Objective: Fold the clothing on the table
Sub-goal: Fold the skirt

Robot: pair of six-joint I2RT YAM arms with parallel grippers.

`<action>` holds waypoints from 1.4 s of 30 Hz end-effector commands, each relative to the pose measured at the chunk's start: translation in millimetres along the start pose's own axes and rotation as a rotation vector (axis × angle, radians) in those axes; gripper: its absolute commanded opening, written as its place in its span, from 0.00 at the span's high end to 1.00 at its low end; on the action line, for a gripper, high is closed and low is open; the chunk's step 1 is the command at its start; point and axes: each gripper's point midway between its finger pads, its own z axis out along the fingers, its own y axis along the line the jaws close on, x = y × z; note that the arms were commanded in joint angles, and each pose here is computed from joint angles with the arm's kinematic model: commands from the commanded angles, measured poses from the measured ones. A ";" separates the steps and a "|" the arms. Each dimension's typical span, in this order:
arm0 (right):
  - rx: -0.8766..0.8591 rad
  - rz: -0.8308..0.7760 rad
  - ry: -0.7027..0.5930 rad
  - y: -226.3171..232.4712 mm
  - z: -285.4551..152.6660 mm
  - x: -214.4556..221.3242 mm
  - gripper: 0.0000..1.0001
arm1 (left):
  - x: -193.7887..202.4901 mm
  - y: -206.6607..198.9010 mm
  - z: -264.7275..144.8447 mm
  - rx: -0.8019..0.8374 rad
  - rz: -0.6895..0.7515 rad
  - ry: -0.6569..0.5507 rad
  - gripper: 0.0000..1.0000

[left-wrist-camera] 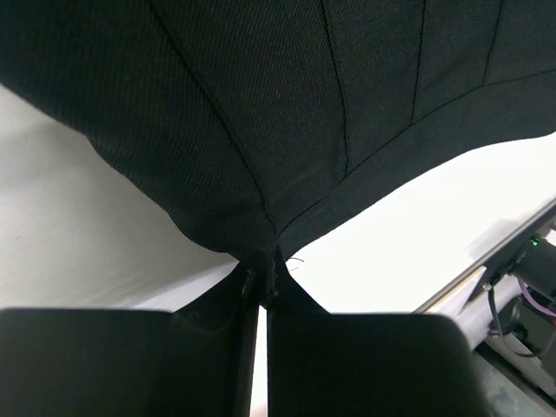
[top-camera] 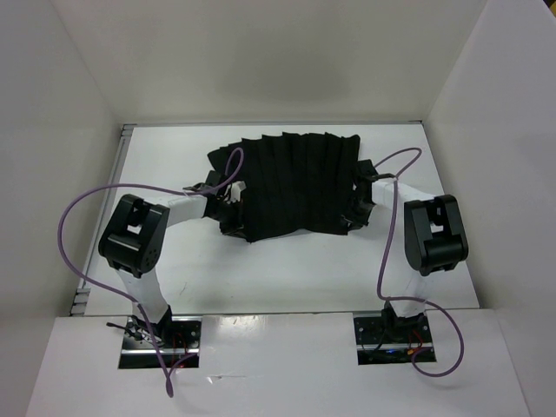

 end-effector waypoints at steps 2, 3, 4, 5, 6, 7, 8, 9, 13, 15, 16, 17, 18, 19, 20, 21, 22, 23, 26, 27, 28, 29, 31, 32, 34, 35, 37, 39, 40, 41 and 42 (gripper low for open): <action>-0.028 -0.037 0.019 16.1 13.1 13.3 0.90 | 12.7 12.3 11.5 -0.028 0.008 0.064 1.00; -0.036 -0.037 0.023 17.8 15.6 13.6 0.97 | 10.4 12.2 13.2 -0.028 0.008 0.064 1.00; -0.047 -0.046 0.032 21.4 15.3 16.9 1.00 | 9.7 11.0 15.1 -0.019 0.007 0.070 1.00; -0.061 -0.047 0.014 26.1 10.5 11.5 1.00 | 2.9 7.0 14.0 -0.013 0.015 0.056 1.00; -0.081 -0.049 -0.038 35.6 -0.1 -4.0 1.00 | -10.7 -0.7 11.1 -0.006 0.038 0.041 1.00; -0.078 -0.064 -0.066 38.6 -4.9 -13.8 1.00 | -21.6 -4.5 9.8 -0.011 0.046 0.023 1.00; -0.097 -0.075 -0.132 52.8 -23.9 -37.6 1.00 | -34.2 -11.5 7.4 -0.002 0.071 0.003 1.00; -0.096 -0.089 -0.172 55.8 -34.3 -53.4 1.00 | -48.9 -7.5 4.5 -0.007 0.066 -0.011 1.00; -0.142 -0.100 -0.314 77.7 -82.8 -116.2 1.00 | -118.9 -35.8 -21.2 0.072 0.106 -0.106 1.00; -0.155 -0.090 -0.356 76.0 -100.1 -130.8 1.00 | -139.5 -44.4 -36.4 0.082 0.139 -0.154 1.00; -0.158 -0.099 -0.364 74.3 -105.5 -128.7 1.00 | -143.1 -45.0 -43.7 0.083 0.140 -0.172 1.00; -0.160 -0.093 -0.358 69.5 -106.1 -126.0 1.00 | -140.6 -44.5 -45.2 0.082 0.150 -0.171 1.00; -0.157 -0.093 -0.353 65.7 -106.3 -120.4 1.00 | -132.5 -38.1 -49.2 0.075 0.134 -0.165 1.00; -0.175 -0.097 -0.345 65.7 -107.4 -114.3 1.00 | -124.3 -40.3 -50.5 0.095 0.131 -0.149 1.00; -0.198 -0.112 -0.328 61.8 -112.4 -99.4 1.00 | -116.3 -41.0 -52.7 0.106 0.141 -0.138 1.00; -0.213 -0.115 -0.324 59.8 -116.9 -91.4 1.00 | -112.5 -50.6 -67.0 0.128 0.175 -0.165 1.00; -0.205 -0.115 -0.293 50.0 -113.9 -74.7 1.00 | -87.9 -49.8 -63.9 0.142 0.166 -0.120 1.00; -0.256 -0.132 -0.331 51.1 -139.6 -67.0 1.00 | -81.9 -54.5 -71.1 0.160 0.178 -0.130 1.00; -0.371 -0.180 -0.390 48.8 -192.1 -33.4 1.00 | -58.1 -99.7 -133.9 0.286 0.283 -0.224 1.00; -0.407 -0.203 -0.421 48.5 -210.5 -26.7 1.00 | -50.8 -109.5 -148.3 0.316 0.311 -0.245 1.00; -0.427 -0.209 -0.430 44.0 -222.9 -15.8 1.00 | -43.0 -121.7 -164.6 0.356 0.336 -0.266 1.00; -0.492 -0.255 -0.516 42.9 -259.6 -3.5 1.00 | -33.0 -143.2 -200.1 0.400 0.412 -0.345 1.00; -0.556 -0.289 -0.581 39.3 -299.7 14.1 1.00 | -12.3 -160.8 -232.0 0.453 0.469 -0.395 1.00; -0.576 -0.310 -0.630 35.8 -318.5 19.0 1.00 | 9.0 -179.6 -266.1 0.510 0.537 -0.459 1.00; -0.632 -0.334 -0.745 27.4 -367.5 32.5 1.00 | 34.9 -201.9 -315.0 0.552 0.615 -0.571 1.00; -0.667 -0.355 -0.806 25.8 -393.4 38.8 1.00 | 40.1 -207.7 -328.9 0.558 0.633 -0.611 1.00; -0.703 -0.382 -0.836 28.6 -410.8 42.6 1.00 | 45.3 -211.0 -345.3 0.537 0.628 -0.657 1.00; -0.714 -0.393 -0.811 38.6 -408.1 35.4 1.00 | 41.7 -211.9 -349.8 0.524 0.614 -0.681 1.00; -0.734 -0.409 -0.780 46.5 -402.0 34.2 1.00 | 28.5 -205.2 -335.3 0.499 0.562 -0.650 1.00; -0.756 -0.403 -0.773 55.7 -398.8 27.0 1.00 | 19.3 -198.7 -323.4 0.476 0.530 -0.629 1.00; -0.748 -0.405 -0.728 62.3 -378.4 21.2 1.00 | 7.4 -186.7 -304.2 0.439 0.484 -0.602 1.00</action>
